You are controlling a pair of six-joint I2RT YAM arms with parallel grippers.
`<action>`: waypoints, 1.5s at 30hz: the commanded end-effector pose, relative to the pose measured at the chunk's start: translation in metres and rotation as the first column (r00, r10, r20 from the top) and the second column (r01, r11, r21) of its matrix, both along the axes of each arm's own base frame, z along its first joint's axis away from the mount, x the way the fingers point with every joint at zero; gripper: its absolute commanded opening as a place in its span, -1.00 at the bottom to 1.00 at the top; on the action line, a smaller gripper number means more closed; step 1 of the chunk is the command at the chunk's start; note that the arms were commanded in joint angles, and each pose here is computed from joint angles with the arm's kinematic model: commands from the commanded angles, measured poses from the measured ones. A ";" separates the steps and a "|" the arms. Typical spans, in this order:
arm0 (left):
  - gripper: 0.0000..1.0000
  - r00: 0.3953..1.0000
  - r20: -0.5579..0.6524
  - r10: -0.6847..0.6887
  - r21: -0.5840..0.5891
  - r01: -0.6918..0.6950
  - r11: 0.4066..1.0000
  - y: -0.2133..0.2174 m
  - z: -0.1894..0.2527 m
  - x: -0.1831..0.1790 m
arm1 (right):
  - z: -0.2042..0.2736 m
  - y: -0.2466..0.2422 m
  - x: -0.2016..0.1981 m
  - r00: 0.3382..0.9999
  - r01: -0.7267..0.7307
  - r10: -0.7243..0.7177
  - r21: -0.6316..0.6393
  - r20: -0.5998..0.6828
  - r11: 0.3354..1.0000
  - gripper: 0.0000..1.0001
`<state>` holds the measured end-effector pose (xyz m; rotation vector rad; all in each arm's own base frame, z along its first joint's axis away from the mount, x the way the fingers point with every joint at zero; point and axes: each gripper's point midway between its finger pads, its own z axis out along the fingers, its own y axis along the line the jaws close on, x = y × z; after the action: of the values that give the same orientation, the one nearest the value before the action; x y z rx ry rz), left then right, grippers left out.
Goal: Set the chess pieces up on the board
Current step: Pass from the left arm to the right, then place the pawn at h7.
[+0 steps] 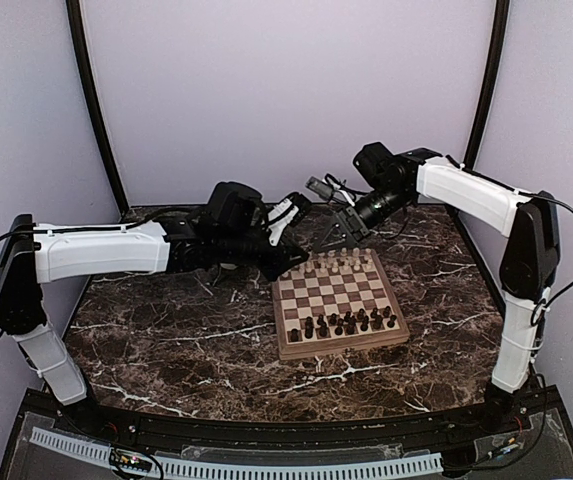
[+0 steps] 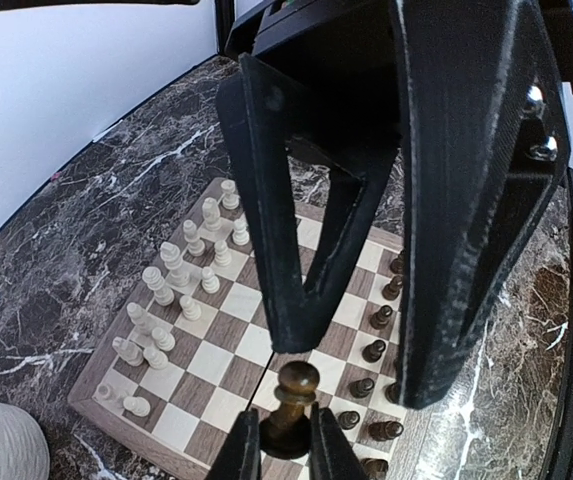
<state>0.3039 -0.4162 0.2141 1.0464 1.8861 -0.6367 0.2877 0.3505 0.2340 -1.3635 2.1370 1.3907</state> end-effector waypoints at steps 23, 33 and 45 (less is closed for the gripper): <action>-0.83 0.991 0.076 -0.109 -0.089 0.116 0.989 -0.013 0.036 -0.021 | 0.011 0.007 0.000 1.000 -0.007 0.008 0.044 -0.017 0.999 -0.67; -0.20 0.991 0.133 -0.022 -0.057 0.030 0.998 0.009 0.046 -0.014 | -0.006 -0.001 0.020 0.990 0.056 -0.045 -0.078 0.137 0.995 -0.91; 0.47 0.832 0.131 0.539 -0.265 -0.494 0.828 0.163 0.128 0.056 | -0.063 0.019 0.004 0.909 0.041 0.111 -0.352 0.402 0.935 -0.91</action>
<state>0.3244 -0.3156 0.3143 0.7040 1.7442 -0.4385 0.2959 0.3583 0.1744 -1.5494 2.2140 0.8476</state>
